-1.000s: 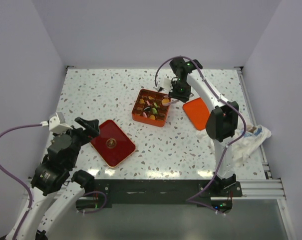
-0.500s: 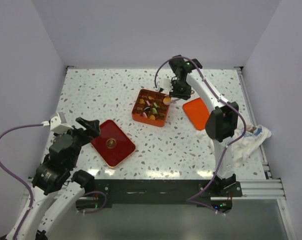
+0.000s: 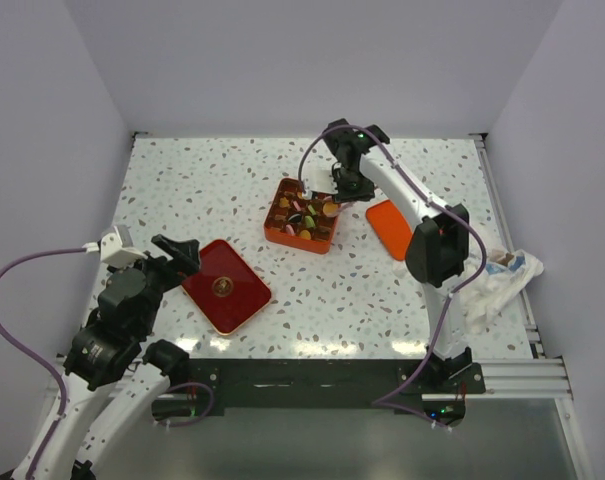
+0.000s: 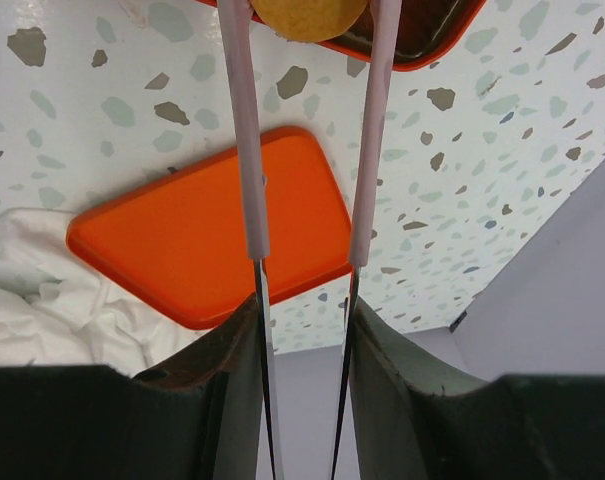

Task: Pack the cookies
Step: Place the fake cookies in the packing box.

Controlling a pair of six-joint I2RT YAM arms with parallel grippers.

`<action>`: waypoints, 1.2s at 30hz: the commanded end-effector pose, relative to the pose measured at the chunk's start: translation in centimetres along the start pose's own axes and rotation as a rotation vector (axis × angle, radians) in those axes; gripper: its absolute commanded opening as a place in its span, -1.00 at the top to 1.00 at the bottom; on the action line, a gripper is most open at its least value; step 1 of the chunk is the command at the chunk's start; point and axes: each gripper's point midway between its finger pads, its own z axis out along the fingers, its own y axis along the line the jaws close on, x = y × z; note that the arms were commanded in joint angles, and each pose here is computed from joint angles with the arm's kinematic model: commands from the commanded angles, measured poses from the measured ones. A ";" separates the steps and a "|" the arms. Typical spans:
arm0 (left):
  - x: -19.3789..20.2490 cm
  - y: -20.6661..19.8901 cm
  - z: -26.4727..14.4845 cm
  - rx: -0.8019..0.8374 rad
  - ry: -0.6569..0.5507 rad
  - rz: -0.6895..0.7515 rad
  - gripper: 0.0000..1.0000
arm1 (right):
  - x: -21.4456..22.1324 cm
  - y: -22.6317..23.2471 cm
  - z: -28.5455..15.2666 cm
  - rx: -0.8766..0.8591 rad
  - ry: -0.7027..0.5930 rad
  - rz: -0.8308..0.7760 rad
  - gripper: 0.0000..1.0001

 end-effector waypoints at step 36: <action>-0.6 0.7 -0.8 -0.002 -0.041 -0.032 -0.95 | -0.3 -3.0 -2.7 0.142 0.176 -0.225 0.39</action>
